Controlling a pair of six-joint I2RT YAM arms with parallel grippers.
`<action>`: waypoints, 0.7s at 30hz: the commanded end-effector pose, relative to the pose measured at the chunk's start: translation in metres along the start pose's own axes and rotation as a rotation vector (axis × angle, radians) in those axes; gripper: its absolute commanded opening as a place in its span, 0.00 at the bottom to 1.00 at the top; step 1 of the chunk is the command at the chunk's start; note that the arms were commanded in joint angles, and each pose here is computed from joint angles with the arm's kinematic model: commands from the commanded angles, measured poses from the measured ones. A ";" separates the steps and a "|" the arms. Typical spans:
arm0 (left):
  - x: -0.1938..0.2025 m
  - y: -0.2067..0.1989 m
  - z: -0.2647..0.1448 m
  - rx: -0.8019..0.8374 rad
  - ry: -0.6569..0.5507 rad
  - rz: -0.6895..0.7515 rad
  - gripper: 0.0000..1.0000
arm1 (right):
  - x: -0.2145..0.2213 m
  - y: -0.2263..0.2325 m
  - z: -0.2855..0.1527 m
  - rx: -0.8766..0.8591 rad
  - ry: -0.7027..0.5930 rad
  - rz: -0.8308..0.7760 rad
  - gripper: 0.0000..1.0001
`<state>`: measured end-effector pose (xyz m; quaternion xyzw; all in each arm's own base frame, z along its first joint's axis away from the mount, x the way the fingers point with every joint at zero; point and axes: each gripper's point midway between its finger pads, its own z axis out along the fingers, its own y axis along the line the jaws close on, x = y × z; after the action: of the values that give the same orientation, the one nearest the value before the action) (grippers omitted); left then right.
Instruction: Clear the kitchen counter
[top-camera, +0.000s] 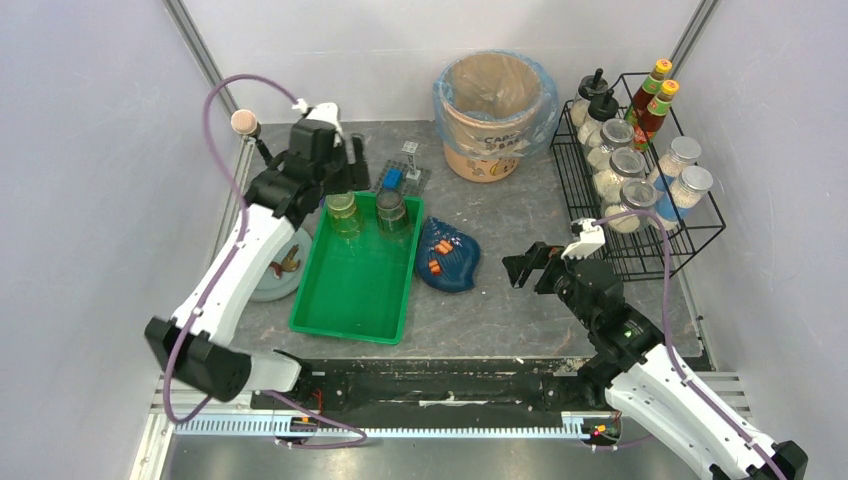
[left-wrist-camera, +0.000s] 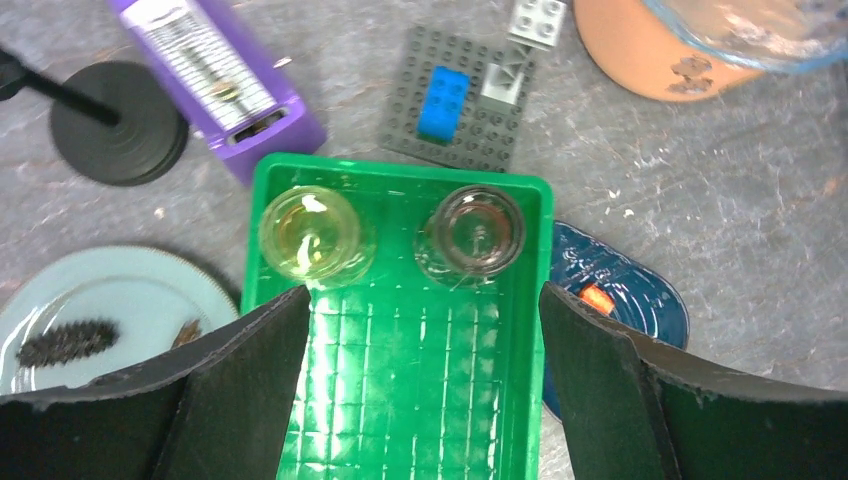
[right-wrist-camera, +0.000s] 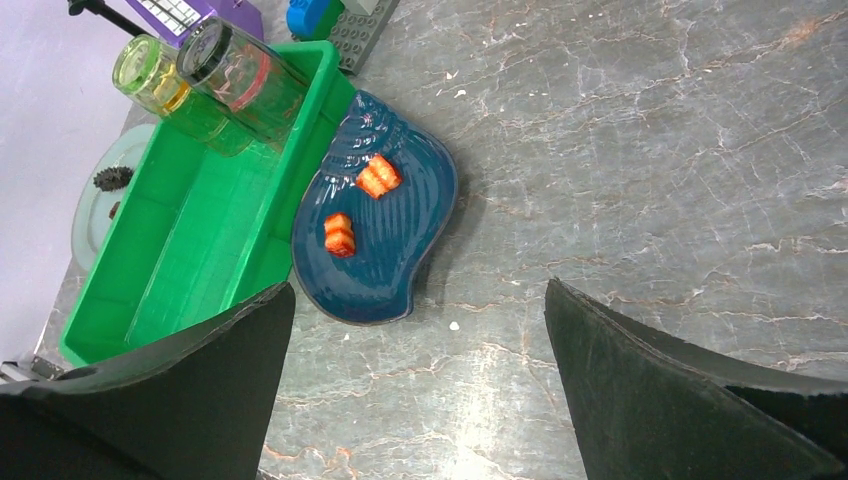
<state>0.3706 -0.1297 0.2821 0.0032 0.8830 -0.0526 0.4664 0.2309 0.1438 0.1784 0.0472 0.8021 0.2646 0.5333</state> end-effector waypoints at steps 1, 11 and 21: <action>0.012 0.033 -0.023 -0.027 -0.026 -0.176 0.90 | -0.023 0.017 -0.001 -0.053 -0.048 -0.040 0.98; 0.080 0.137 -0.046 -0.219 -0.062 -0.583 0.89 | -0.004 0.042 0.009 -0.192 0.086 -0.171 0.98; 0.156 0.221 -0.060 -0.476 -0.219 -0.990 0.88 | 0.011 0.069 0.000 -0.357 0.145 -0.325 0.98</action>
<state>0.2499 0.0678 0.1710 -0.4410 0.7841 -0.0409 0.4348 0.2180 0.1885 0.1679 -0.1311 0.8193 0.2942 0.4743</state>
